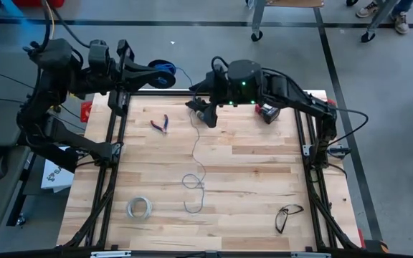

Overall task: Coil cords
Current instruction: Coil the blue wire onto the black spool

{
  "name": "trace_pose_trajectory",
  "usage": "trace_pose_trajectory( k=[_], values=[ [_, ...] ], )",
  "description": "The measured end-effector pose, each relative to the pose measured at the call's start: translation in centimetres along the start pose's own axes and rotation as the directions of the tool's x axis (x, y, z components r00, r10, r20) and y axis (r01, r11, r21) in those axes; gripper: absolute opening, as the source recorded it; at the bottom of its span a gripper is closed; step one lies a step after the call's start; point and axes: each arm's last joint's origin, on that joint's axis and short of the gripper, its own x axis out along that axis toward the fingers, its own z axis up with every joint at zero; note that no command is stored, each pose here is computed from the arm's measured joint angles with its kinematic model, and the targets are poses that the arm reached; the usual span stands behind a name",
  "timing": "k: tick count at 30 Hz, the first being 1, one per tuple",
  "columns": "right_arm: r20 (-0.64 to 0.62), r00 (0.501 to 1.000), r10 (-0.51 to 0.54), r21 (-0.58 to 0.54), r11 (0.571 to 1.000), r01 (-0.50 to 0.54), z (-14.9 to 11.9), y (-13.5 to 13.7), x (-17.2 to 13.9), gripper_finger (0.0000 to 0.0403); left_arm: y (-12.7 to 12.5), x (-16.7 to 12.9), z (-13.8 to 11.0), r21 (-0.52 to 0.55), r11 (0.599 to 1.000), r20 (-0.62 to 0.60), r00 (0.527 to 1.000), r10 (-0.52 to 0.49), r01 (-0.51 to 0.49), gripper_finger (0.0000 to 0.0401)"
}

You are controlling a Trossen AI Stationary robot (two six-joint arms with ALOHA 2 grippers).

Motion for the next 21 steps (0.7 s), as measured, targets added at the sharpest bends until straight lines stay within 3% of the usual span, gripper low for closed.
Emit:
trace_pose_trajectory(
  k=[6, 13, 18, 21],
  values=[
    [0.007, 0.998, 0.063, -0.047, 0.997, -0.063, 0.4, -0.2, -1.0, 0.0243, -0.1, 0.0, -0.3, -0.025, 0.999, -0.028, 0.999, -0.034, 0.033, 0.0000],
    [0.011, 0.943, 0.333, 0.021, 0.943, -0.333, 1.2, 0.8, -4.6, 0.0243, -0.1, 0.0, -0.4, -0.028, 0.999, -0.042, 0.999, -0.020, 0.019, 0.0000],
    [0.013, 0.982, 0.187, -0.037, 0.982, -0.186, 1.4, 1.0, -5.8, 0.0243, -0.1, 1.0, -0.5, -0.083, 0.996, -0.022, 0.999, -0.039, 0.037, 0.0000],
    [0.009, 0.987, 0.163, -0.051, 0.985, -0.163, 1.3, 0.9, -5.1, 0.0243, -0.2, 2.2, -1.1, -0.109, 0.991, -0.039, 0.996, -0.079, 0.075, 0.0000]
  ],
)
